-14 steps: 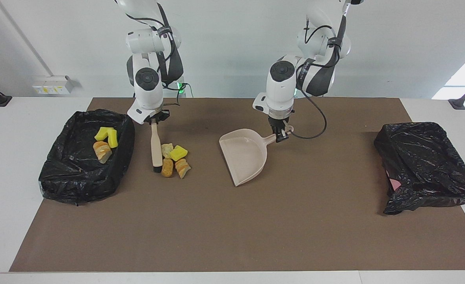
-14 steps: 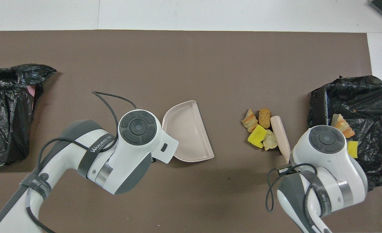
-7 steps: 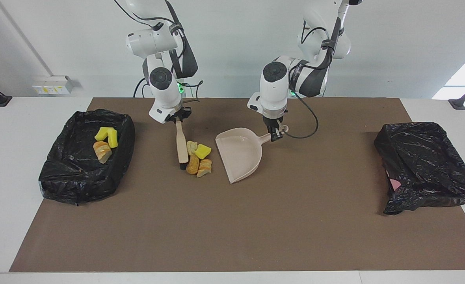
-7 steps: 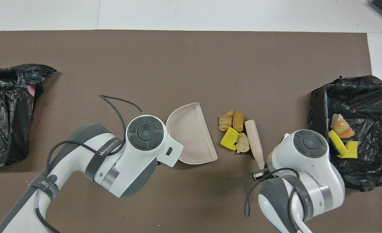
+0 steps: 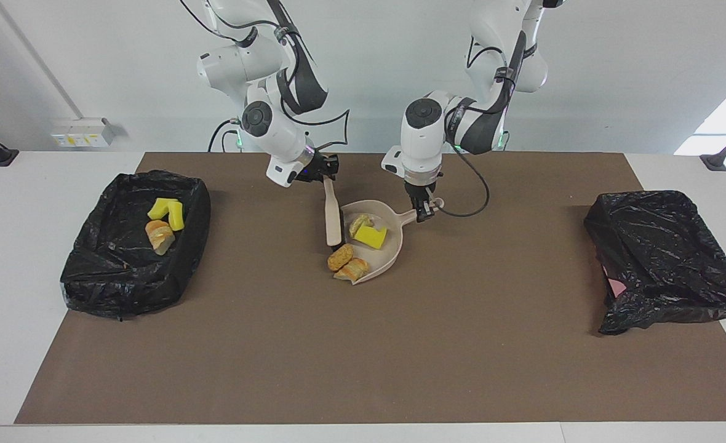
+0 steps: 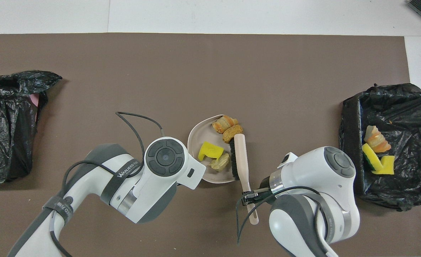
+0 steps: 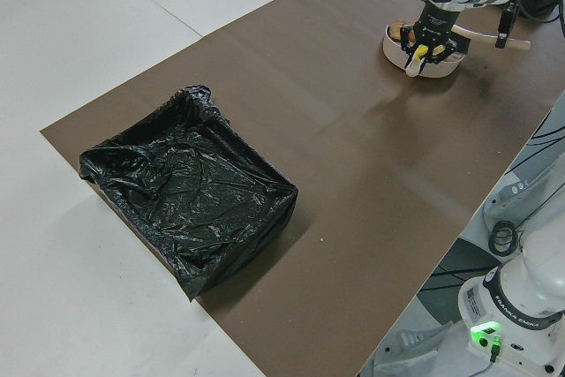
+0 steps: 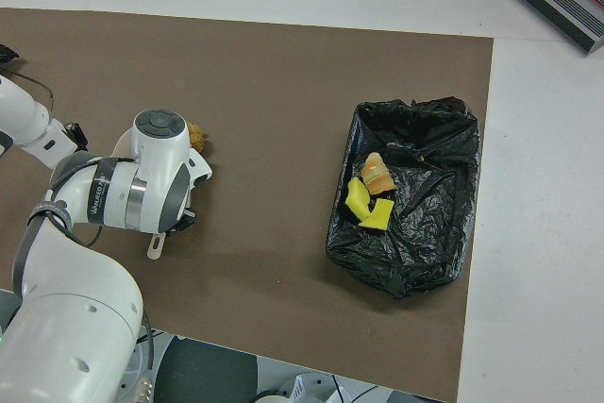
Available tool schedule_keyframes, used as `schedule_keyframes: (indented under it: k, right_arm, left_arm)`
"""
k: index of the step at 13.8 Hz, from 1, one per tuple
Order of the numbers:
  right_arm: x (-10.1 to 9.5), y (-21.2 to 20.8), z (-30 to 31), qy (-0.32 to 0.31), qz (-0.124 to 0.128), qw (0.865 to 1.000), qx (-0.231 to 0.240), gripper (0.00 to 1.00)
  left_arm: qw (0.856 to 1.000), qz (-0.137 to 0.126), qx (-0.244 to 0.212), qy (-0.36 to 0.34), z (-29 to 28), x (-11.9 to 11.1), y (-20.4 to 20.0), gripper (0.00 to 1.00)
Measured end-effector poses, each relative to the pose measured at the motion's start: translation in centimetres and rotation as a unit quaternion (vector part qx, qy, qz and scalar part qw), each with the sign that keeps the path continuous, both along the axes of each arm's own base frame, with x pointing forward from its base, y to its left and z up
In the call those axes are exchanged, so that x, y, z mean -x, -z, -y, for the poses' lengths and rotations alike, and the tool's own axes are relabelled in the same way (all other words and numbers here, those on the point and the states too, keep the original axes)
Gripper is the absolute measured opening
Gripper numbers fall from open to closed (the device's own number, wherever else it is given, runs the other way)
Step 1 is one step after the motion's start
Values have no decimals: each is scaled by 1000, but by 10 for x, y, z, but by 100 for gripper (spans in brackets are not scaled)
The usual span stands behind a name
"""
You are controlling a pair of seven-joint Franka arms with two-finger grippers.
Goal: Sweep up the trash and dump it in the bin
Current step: 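Sweep the remaining pieces into the dustpan with the right gripper's brush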
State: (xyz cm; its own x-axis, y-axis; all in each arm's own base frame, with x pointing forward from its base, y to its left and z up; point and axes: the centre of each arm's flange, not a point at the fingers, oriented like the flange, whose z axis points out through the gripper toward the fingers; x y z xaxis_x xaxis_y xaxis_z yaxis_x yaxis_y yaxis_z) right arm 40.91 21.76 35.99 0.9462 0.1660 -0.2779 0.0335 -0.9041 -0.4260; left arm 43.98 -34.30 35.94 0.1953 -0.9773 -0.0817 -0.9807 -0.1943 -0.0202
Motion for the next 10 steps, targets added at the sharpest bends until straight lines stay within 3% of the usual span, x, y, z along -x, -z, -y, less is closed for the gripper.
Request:
schedule_keyframes:
  k: [2,4,7,10]
  right_arm:
    - [-10,-27,0,-7,-17,1000,-18,27]
    - [-24,-54,20,-24,-11,1000,1,27]
    - [-44,-58,52,-86,54,986,129,27]
    - [-73,-37,48,-144,71,964,211,27]
  left_arm:
    - [1000,8,8,2,0,3,7,31]
    - [1000,10,10,3,-1,3,8,31]
    - [1000,10,10,2,-1,3,8,31]
    - [1000,9,9,3,-1,3,8,31]
